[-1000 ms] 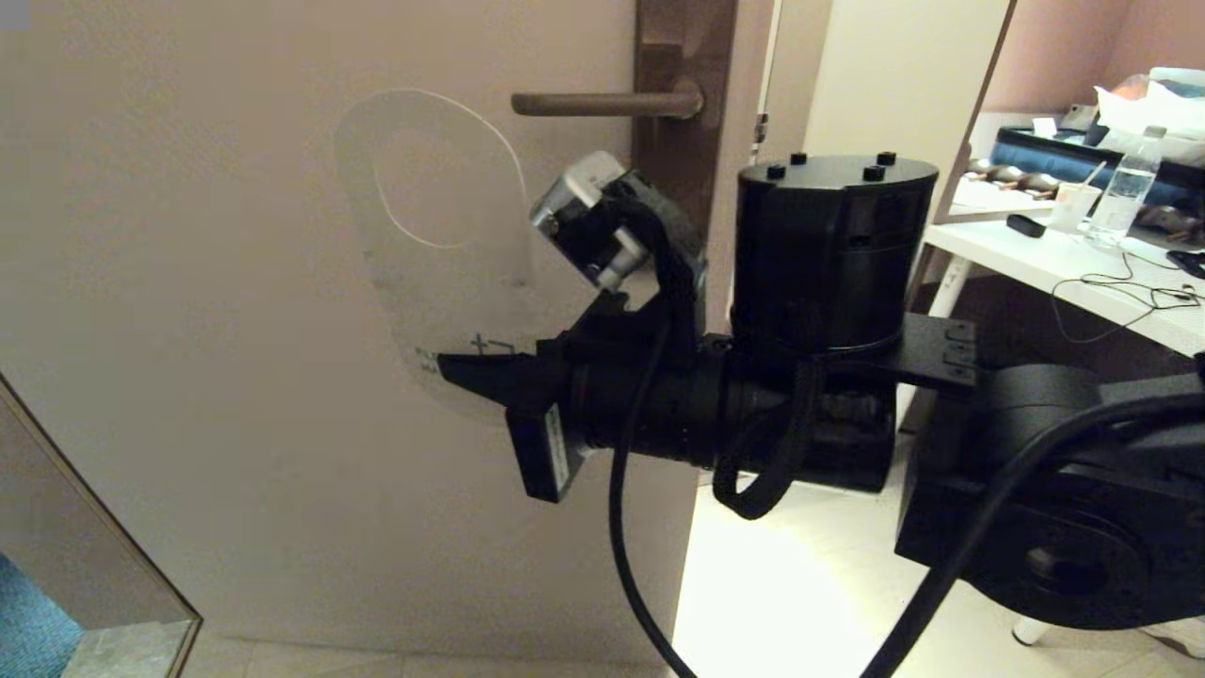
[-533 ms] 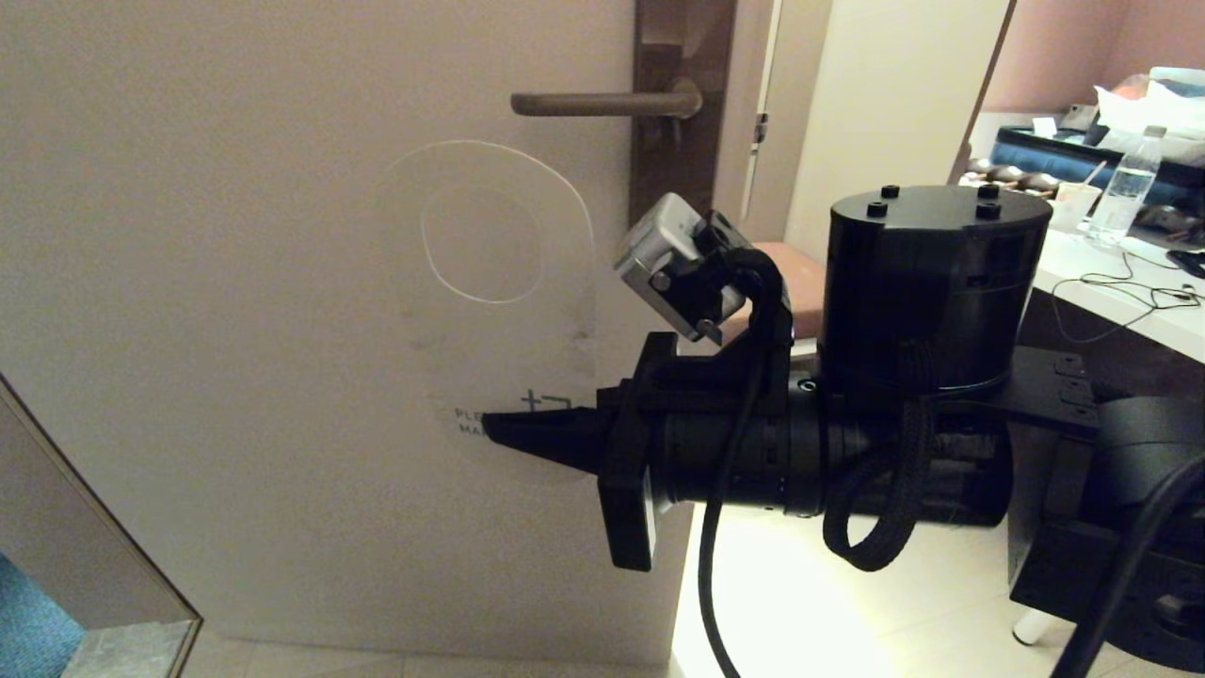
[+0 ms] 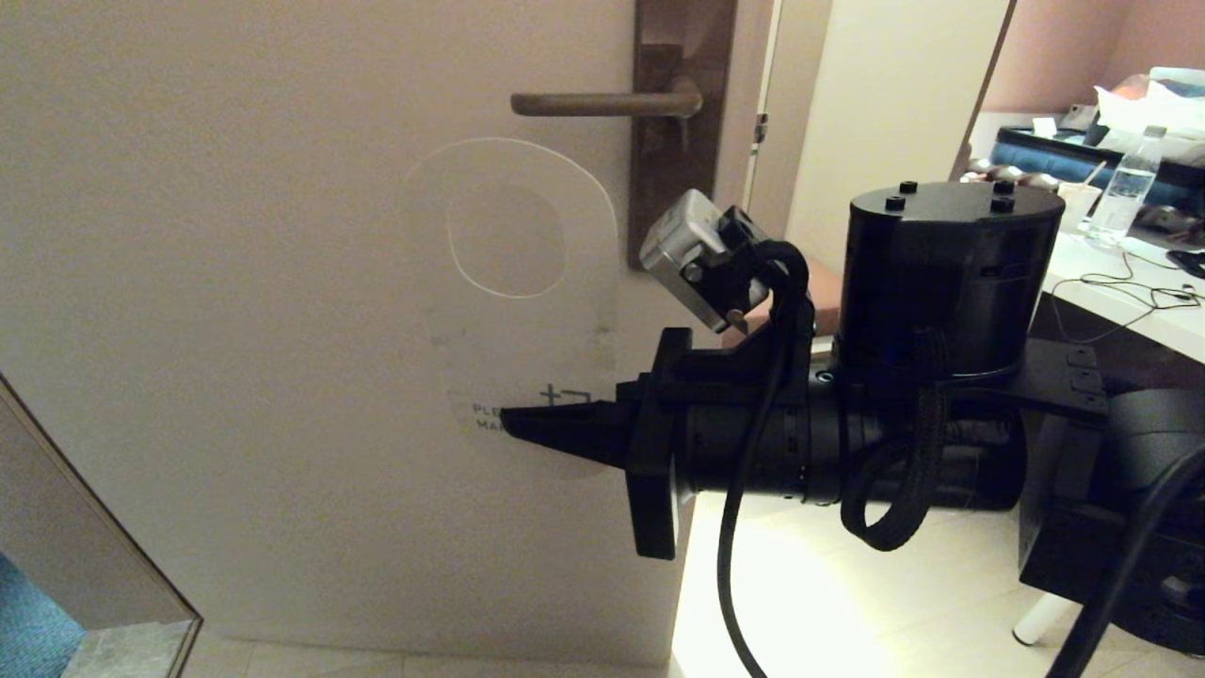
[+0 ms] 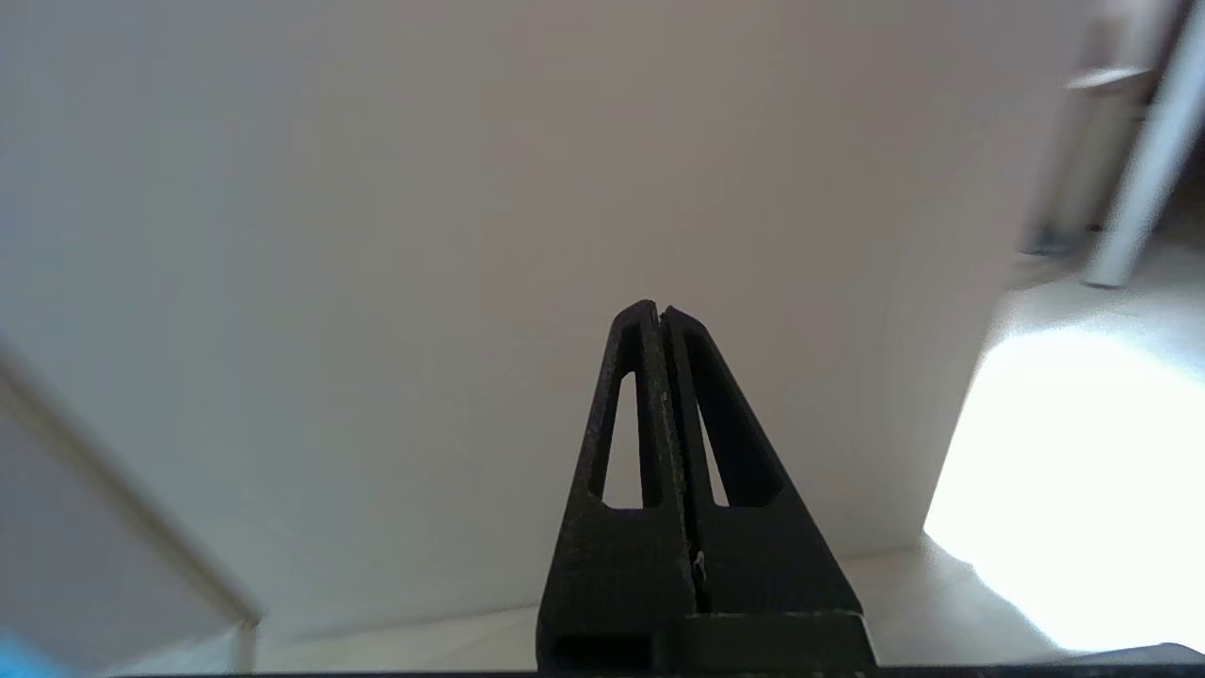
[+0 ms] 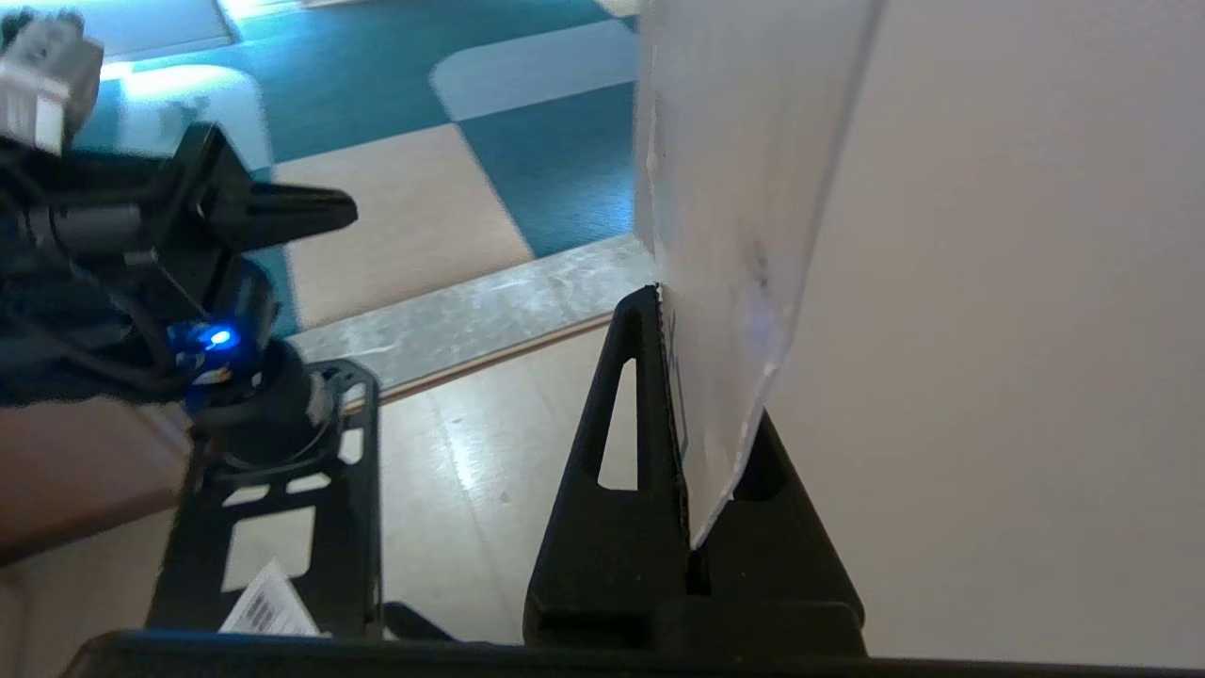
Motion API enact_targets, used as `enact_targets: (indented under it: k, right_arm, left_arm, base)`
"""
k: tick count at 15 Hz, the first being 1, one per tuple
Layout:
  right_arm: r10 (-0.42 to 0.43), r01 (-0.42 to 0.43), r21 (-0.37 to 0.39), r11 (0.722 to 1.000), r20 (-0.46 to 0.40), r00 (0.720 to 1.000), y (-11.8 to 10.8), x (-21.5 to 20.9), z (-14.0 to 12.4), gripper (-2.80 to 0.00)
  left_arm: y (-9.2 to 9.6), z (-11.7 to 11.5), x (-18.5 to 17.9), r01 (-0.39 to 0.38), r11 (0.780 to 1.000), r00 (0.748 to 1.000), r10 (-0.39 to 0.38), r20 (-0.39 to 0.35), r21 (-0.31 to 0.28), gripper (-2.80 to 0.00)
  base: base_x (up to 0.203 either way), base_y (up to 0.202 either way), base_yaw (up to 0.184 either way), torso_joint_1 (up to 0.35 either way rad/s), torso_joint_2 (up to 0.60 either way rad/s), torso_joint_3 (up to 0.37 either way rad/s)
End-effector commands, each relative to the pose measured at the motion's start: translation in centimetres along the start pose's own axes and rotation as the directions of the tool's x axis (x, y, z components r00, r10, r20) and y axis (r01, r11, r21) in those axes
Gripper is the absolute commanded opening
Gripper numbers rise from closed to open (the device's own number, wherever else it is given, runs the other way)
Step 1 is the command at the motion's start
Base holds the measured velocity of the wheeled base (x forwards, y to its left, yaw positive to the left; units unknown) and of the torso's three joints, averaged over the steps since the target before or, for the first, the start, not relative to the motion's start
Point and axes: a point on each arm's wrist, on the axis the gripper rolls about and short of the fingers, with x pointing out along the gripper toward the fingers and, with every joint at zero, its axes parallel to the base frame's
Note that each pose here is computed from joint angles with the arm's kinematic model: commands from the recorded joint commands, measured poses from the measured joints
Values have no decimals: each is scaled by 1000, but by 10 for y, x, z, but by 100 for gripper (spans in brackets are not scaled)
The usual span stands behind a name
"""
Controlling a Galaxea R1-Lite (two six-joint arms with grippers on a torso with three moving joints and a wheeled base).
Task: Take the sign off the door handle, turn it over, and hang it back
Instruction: Hand it to the other hand
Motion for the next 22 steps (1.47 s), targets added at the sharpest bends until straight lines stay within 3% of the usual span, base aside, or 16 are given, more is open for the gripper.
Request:
enact_targets:
  k: [1,3,5,7,10,13,18,20,22]
  right_arm:
    - [14,-14,2,1000,2,1000,-8,-4,-1,-280]
    - [30,-30,4,1000,5,1000,-10,-6,0,-280]
    - [46,-46,6,999,7,999,-10,-6,0,-280]
    - [64,-64,10,998,7,998,-10,-6,0,-280]
    - [111,-111,8,994,14,994,-10,-9,2,-280]
    - [154,-154,11,988,12,988,-9,-10,1,-280]
    - [223,-223,22,975,1,975,-7,-10,-4,-280]
    - [236,-236,23,972,-1,972,-7,-10,-5,-280]
    - [235,-234,26,972,-5,972,-8,-9,-7,-280]
  left_arm:
    - [1,14,2,38,999,999,-38,-18,-5,-280]
    - [3,29,9,72,997,996,-73,-53,-22,-280]
    - [5,49,19,160,984,984,-165,-65,-74,-280]
    - [6,61,28,276,954,958,-284,-52,-121,-280]
    - [7,79,48,379,907,919,-392,-39,-185,-280]
    - [6,102,71,459,849,882,-472,14,-262,-280]
    - [-8,119,92,630,726,768,-635,85,-276,-280]
    - [-14,124,95,683,664,715,-694,90,-306,-280]
    - [-18,126,101,697,641,698,-709,99,-323,-280]
  base:
    - [0,0,0,0,0,0]
    - [0,0,0,0,0,0]
    - [0,0,0,0,0,0]
    - [0,0,0,0,0,0]
    - [0,0,0,0,0,0]
    - [0,0,0,0,0,0]
    - [0,0,0,0,0,0]
    - [0,0,0,0,0,0]
    - [0,0,0,0,0,0]
